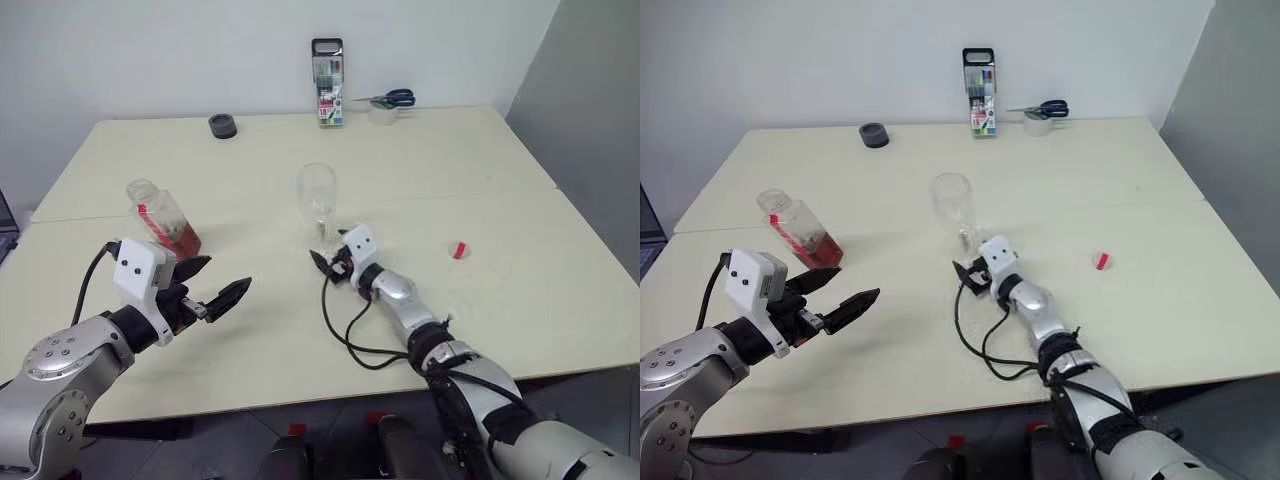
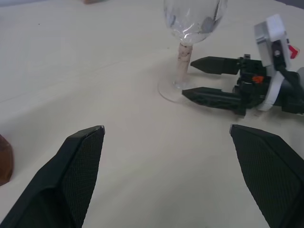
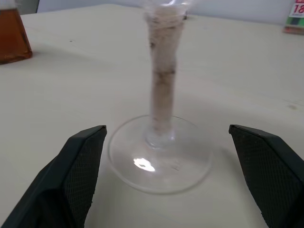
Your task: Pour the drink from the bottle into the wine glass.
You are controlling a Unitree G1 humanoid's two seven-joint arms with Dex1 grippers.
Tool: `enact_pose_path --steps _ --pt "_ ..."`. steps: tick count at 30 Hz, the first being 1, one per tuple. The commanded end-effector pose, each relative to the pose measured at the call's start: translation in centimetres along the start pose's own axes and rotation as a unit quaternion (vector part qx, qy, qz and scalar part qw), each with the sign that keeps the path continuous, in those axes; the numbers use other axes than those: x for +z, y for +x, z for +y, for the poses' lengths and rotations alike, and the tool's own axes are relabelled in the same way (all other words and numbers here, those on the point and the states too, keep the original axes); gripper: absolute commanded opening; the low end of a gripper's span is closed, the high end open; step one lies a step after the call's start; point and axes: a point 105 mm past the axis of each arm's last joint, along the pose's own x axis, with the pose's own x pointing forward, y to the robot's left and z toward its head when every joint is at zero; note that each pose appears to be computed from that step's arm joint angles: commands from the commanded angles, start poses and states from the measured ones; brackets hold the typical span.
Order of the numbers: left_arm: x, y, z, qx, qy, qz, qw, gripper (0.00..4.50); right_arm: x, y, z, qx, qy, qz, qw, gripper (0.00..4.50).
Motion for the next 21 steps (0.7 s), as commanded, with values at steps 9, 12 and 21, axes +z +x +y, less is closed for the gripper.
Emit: enact_pose_path --steps 9,12,21 --pt "0.3 -0.5 4.3 0.128 -0.019 -0.057 0.990 4.50 9.5 -8.8 -1.1 0.110 -0.043 -0.045 0.992 4.46" --pt "0.7 0.0 5.1 0.144 -0.019 -0.070 0.987 4.50 11.4 -10.9 0.8 0.192 -0.051 -0.037 0.979 4.46" --pt "1.5 -0.6 7.8 0.212 -0.027 -0.100 0.972 4.50 15.5 -13.4 2.6 0.297 -0.026 -0.030 0.954 4.46"
